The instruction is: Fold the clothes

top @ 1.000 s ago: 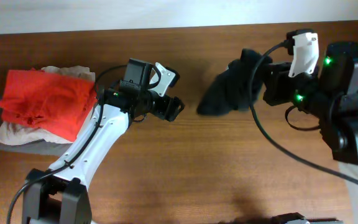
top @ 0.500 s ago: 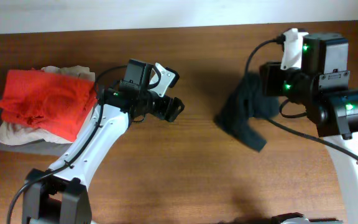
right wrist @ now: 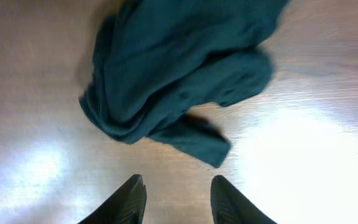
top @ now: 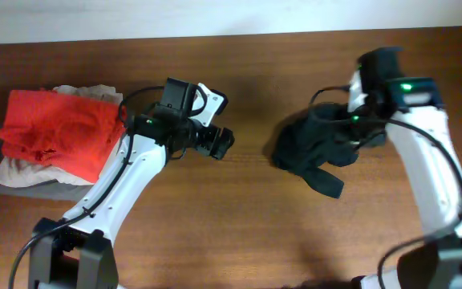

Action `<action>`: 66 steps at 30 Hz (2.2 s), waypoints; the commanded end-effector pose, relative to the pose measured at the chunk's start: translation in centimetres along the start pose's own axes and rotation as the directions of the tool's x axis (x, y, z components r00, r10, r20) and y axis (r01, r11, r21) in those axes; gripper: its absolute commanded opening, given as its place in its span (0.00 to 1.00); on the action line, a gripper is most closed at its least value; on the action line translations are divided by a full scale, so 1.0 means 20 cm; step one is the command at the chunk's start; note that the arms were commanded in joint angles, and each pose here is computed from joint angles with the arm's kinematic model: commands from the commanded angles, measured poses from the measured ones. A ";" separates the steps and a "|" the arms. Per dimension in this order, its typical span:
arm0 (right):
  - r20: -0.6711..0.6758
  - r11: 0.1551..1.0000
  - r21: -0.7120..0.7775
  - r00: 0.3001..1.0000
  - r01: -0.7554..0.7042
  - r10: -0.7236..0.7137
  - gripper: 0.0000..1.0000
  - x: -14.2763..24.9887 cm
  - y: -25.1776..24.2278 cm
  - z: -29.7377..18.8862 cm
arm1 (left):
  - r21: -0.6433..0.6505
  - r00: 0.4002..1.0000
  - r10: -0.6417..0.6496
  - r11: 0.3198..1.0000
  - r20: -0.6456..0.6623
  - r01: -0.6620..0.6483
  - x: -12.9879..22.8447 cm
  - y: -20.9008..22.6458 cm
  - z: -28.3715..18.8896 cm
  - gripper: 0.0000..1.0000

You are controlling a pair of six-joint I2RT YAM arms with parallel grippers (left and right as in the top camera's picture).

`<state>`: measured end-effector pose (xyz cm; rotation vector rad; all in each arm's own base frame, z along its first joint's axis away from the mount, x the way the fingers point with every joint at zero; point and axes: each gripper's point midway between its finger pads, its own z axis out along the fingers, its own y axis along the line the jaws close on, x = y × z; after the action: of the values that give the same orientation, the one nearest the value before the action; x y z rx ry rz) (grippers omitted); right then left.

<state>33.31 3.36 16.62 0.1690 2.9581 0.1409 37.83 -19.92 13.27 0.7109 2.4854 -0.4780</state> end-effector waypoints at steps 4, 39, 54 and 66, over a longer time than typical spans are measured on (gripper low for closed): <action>-0.172 0.998 0.002 0.983 0.064 -0.063 0.40 0.21 0.00 0.38 | -0.036 0.998 0.024 0.999 0.062 -0.022 -0.09 0.00 -0.11 0.95; -0.147 1.000 0.008 0.989 -0.029 0.030 0.04 0.41 -0.05 0.67 | -0.061 0.990 0.028 0.998 0.140 -0.020 -0.17 0.01 -0.27 0.99; 0.617 0.859 -0.305 0.772 0.412 -0.151 0.04 0.02 0.51 -1.16 | -0.049 0.984 0.039 0.998 0.173 -0.031 -0.20 -0.01 -0.31 0.99; 0.851 0.906 -0.184 0.523 0.380 -0.047 0.04 -0.20 0.45 -1.59 | -0.054 0.960 0.073 0.997 0.271 -0.061 -0.28 -0.07 -0.51 0.99</action>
<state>32.34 10.57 46.89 -0.2247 1.9745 0.5009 37.50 -18.71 21.87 0.6648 2.2775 -0.4493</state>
